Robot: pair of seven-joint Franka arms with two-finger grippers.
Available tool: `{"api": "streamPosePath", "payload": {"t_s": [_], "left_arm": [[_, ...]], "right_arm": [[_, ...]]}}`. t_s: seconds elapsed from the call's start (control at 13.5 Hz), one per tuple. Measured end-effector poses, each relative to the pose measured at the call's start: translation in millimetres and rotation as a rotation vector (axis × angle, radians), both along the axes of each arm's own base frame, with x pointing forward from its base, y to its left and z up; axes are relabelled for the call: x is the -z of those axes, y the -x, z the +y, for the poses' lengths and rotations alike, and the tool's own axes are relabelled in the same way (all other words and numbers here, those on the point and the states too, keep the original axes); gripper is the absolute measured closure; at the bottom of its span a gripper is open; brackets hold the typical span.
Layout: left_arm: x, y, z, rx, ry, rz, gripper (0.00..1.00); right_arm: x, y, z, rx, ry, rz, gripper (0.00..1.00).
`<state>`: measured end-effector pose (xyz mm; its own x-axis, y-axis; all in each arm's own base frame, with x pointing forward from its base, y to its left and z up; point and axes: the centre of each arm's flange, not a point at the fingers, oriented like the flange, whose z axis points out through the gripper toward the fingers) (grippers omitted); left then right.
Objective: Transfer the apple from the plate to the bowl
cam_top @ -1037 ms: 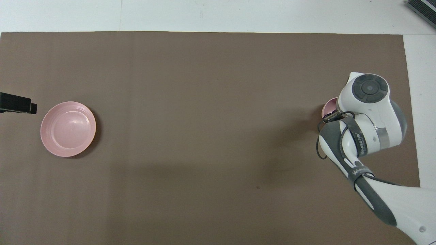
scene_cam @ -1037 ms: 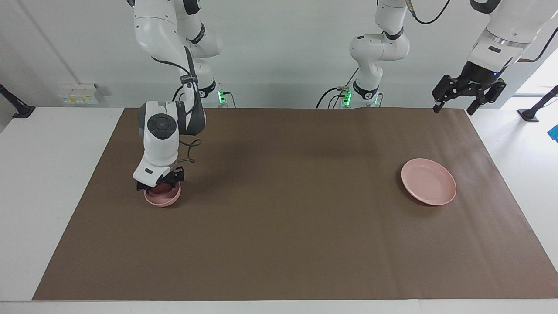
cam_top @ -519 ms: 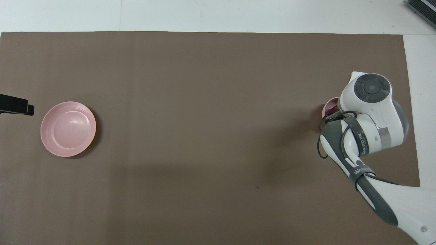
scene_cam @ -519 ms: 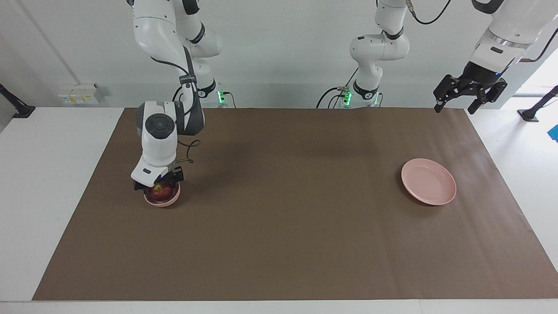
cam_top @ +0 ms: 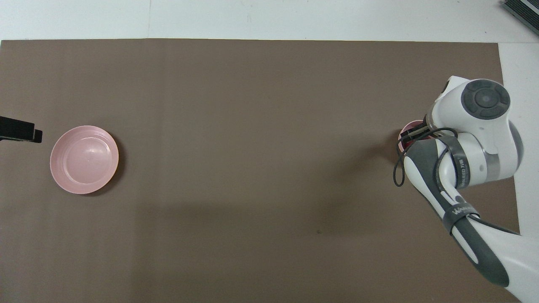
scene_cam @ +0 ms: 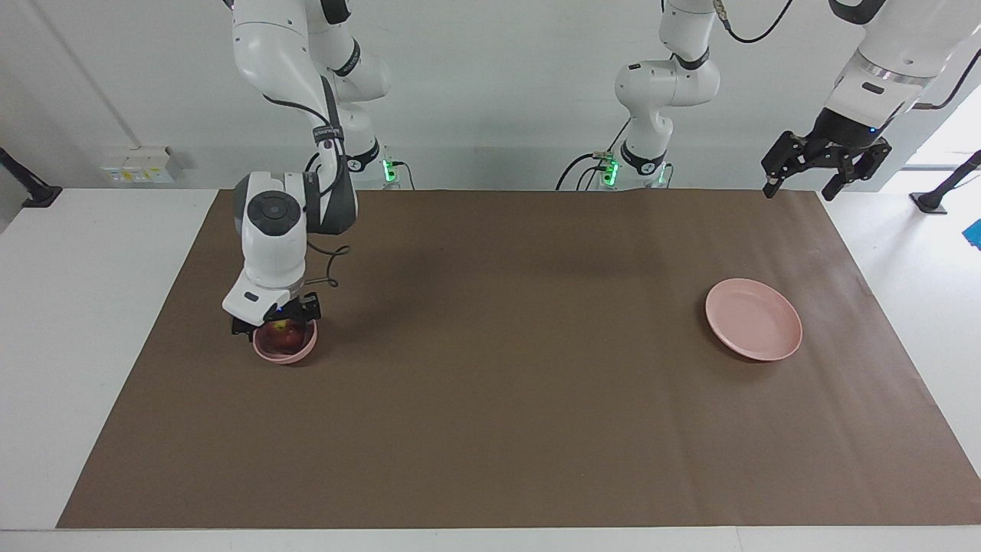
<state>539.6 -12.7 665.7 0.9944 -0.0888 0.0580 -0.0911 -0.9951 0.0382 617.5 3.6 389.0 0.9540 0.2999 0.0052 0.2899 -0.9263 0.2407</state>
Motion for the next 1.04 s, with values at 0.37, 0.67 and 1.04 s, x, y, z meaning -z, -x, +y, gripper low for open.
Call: {"api": "streamPosePath", "payload": {"t_s": [0.37,0.67,1.04], "left_arm": [[0,0,0,0.0,0.0,0.0,0.0],[0,0,0,0.0,0.0,0.0,0.0],[0,0,0,0.0,0.0,0.0,0.0]], "right_arm": [[-106,19.7,-1,0.225,-0.164,0.005,0.0],[-174,53.3,-8,0.296,-0.2,0.015,0.0],[-261,89.8,-14,0.322,-0.194,0.084,0.0]]}}
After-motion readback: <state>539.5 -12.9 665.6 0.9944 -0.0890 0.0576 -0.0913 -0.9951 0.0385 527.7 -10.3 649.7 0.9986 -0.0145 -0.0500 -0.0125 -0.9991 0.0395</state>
